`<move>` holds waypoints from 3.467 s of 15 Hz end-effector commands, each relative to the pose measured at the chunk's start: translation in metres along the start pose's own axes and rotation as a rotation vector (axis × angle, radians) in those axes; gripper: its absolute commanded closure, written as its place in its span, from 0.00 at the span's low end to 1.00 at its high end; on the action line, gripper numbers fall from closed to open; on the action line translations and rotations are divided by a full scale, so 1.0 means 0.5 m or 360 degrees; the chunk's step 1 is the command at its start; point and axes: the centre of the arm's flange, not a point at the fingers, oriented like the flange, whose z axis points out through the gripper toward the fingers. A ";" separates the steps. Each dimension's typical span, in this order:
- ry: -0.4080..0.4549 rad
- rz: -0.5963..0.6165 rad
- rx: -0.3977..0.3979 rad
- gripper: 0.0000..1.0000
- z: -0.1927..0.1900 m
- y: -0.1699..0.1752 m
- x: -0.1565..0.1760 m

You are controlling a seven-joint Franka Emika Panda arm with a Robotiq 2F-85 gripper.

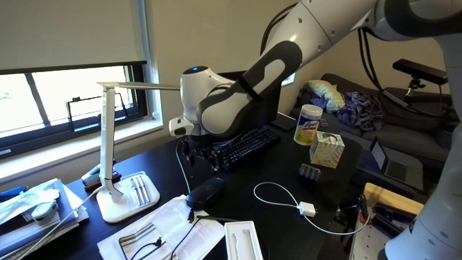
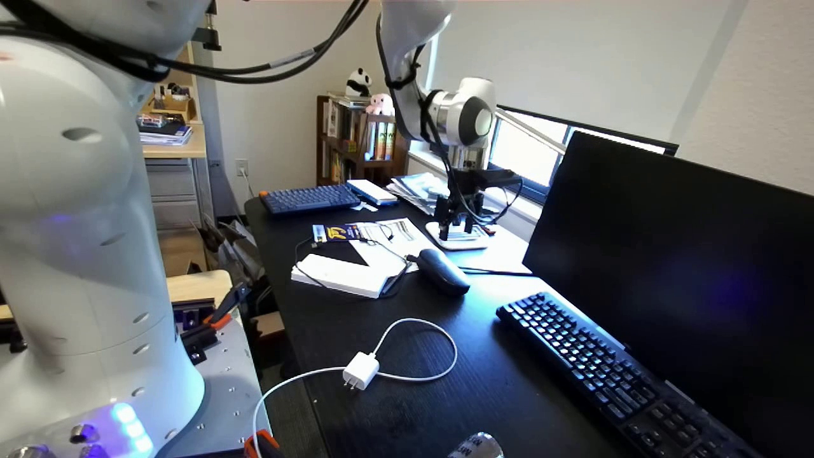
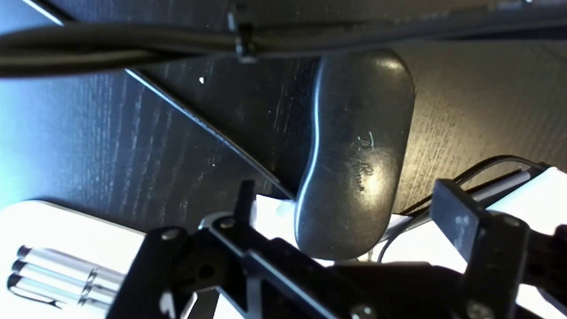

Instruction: Move the black case to the right

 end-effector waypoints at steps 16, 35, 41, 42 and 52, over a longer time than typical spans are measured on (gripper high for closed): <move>0.0137 -0.0037 -0.0116 0.00 0.203 -0.064 -0.033; 0.0139 -0.0044 -0.0208 0.00 0.133 -0.079 -0.041; 0.0173 -0.0103 -0.0148 0.00 0.162 -0.072 -0.043; 0.0173 -0.0105 -0.0150 0.00 0.167 -0.073 -0.045; 0.0184 -0.0113 -0.0182 0.00 0.165 -0.082 -0.052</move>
